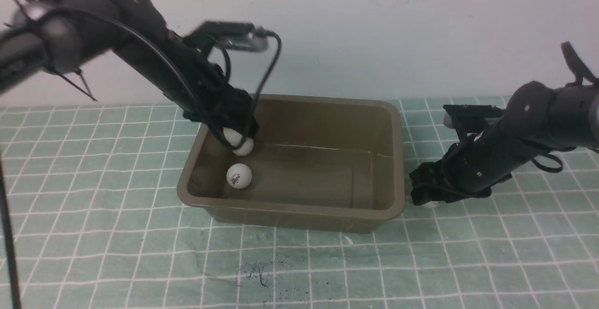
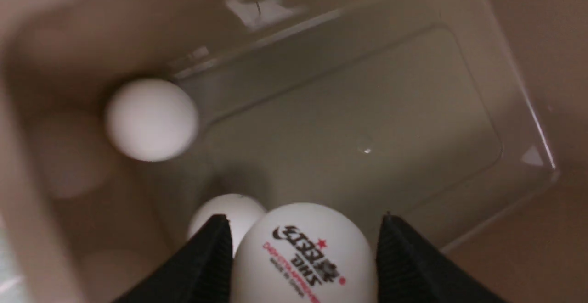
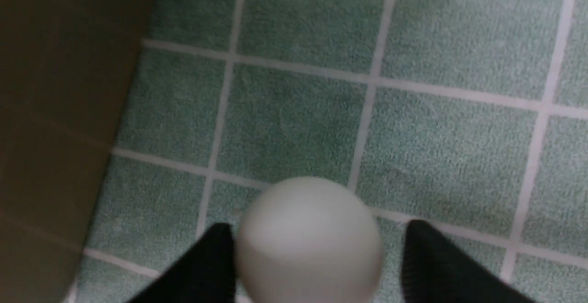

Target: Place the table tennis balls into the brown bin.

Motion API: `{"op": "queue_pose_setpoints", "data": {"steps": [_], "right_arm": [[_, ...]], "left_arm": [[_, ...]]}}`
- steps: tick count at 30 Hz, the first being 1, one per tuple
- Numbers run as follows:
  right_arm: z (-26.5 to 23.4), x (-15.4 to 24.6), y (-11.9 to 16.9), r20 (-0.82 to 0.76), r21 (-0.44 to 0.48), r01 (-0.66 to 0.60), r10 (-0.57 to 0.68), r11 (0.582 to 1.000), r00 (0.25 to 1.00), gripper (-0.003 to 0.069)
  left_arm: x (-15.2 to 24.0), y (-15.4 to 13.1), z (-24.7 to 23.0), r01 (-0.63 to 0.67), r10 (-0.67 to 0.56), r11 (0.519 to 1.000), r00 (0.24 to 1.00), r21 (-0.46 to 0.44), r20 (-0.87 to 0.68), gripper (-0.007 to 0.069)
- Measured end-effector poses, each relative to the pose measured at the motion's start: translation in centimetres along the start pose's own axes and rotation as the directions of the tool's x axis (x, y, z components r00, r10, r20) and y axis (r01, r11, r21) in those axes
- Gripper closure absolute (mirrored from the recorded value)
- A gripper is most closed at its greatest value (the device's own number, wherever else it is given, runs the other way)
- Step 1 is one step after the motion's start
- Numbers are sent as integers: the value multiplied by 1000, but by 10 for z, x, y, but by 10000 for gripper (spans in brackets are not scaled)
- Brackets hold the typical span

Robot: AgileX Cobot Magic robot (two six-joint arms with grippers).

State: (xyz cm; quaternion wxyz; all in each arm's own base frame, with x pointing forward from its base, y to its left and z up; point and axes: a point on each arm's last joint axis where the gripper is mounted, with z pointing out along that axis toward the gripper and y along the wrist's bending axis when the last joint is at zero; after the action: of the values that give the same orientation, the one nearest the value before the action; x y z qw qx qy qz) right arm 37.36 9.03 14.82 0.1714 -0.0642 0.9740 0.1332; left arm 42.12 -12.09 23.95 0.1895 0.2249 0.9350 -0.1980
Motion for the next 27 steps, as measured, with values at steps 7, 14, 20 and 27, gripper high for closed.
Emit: {"op": "queue_pose_setpoints", "data": {"steps": [7, 14, 20, 27], "right_arm": [[-61, -8, 1, 96, 12, 13, -14, 1000, 995, 297], [-126, -17, 53, 321, -82, 126, -93, 989, 942, 297], [-114, -38, 99, 374, -128, 259, -196, 957, 906, 230], [-147, -52, 104, 357, -106, 326, -270, 940, 894, 96]], "left_arm": [[-12, 6, -41, 67, -67, 997, 998, -50, 0, 215], [7, 19, -151, 152, -131, 975, 983, -165, 131, 606], [63, 8, -195, 228, -189, 951, 963, -207, 193, 630], [106, -16, -187, 202, -163, 966, 961, -162, 223, 630]]}}
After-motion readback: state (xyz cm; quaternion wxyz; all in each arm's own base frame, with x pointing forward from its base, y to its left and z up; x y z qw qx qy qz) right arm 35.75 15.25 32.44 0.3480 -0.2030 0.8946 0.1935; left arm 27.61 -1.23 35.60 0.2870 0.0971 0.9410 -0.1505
